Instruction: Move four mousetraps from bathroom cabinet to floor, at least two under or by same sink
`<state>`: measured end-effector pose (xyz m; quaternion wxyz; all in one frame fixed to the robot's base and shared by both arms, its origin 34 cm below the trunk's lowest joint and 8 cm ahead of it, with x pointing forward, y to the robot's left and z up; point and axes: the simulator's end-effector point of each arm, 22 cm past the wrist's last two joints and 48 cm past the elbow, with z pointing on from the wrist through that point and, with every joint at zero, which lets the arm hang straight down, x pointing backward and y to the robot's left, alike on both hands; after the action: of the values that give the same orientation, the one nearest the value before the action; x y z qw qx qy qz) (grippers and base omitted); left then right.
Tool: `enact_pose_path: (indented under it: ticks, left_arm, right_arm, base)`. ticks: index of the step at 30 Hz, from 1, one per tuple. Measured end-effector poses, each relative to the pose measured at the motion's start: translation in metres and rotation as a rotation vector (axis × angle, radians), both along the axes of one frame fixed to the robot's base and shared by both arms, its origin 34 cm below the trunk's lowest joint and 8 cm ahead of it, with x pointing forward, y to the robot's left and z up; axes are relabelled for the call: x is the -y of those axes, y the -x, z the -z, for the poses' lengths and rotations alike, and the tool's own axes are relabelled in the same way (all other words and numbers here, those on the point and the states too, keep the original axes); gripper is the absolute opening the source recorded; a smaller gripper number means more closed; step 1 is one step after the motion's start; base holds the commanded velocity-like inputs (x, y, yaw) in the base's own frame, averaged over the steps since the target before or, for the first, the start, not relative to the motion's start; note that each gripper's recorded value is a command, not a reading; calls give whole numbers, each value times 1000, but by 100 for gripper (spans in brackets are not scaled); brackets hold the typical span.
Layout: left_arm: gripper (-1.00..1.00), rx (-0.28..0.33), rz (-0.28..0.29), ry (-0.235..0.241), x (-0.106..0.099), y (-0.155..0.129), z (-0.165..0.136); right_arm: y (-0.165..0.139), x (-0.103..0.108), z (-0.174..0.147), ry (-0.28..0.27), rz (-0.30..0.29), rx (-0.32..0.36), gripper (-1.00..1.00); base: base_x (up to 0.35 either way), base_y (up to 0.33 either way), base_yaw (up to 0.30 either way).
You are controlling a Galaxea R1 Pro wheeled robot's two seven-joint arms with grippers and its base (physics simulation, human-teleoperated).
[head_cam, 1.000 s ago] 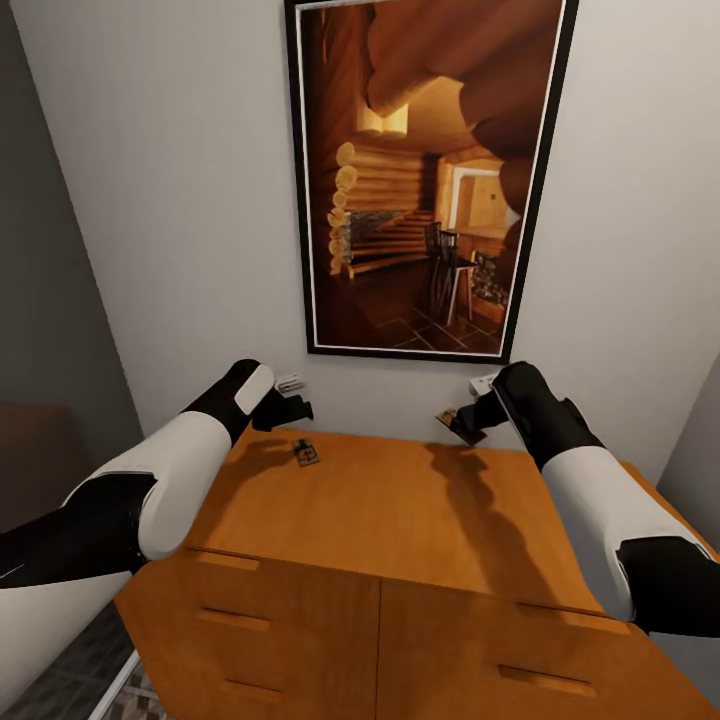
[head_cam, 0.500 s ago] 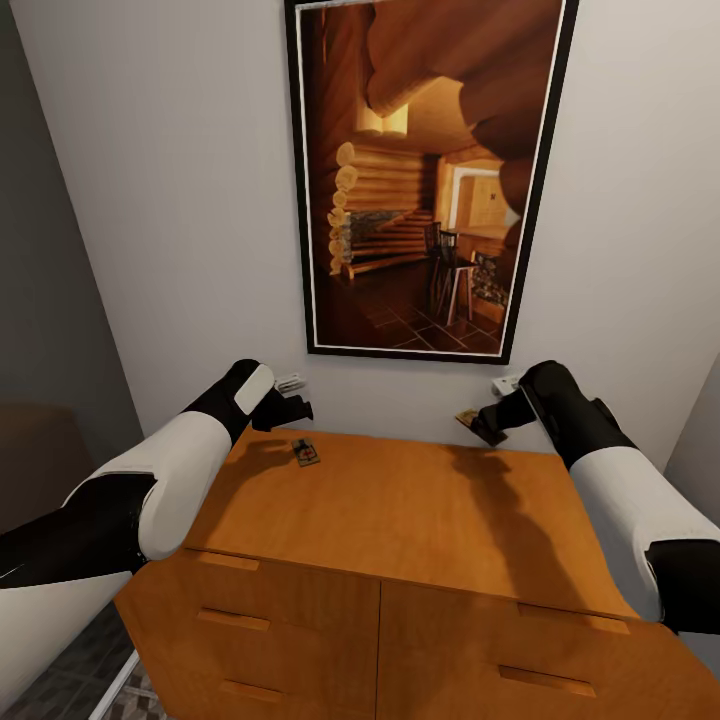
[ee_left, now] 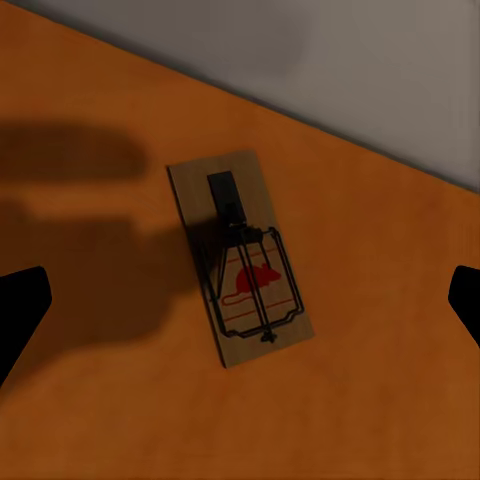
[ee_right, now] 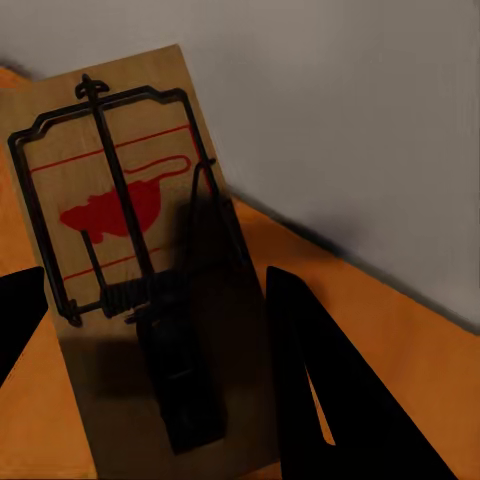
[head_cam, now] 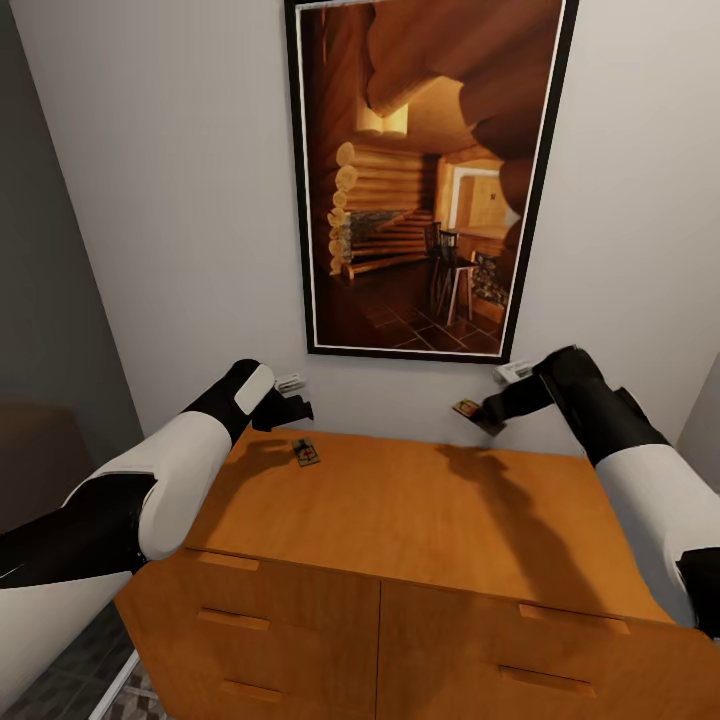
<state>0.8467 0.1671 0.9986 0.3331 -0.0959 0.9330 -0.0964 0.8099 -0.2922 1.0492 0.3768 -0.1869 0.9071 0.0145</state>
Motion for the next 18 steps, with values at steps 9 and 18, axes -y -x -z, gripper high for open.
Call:
enact_pose_path:
  ticks: [9, 18]
  left_arm:
    - [100, 0, 1, 0, 1, 0, 0]
    - [100, 5, 3, -14, -1, -1, -1]
  right_arm:
    - [11, 11, -47, 76, -69, 110, -100]
    - [19, 15, -63, 122, -89, 165, -100]
  base:
    - [0, 0, 0]
    - [0, 0, 0]
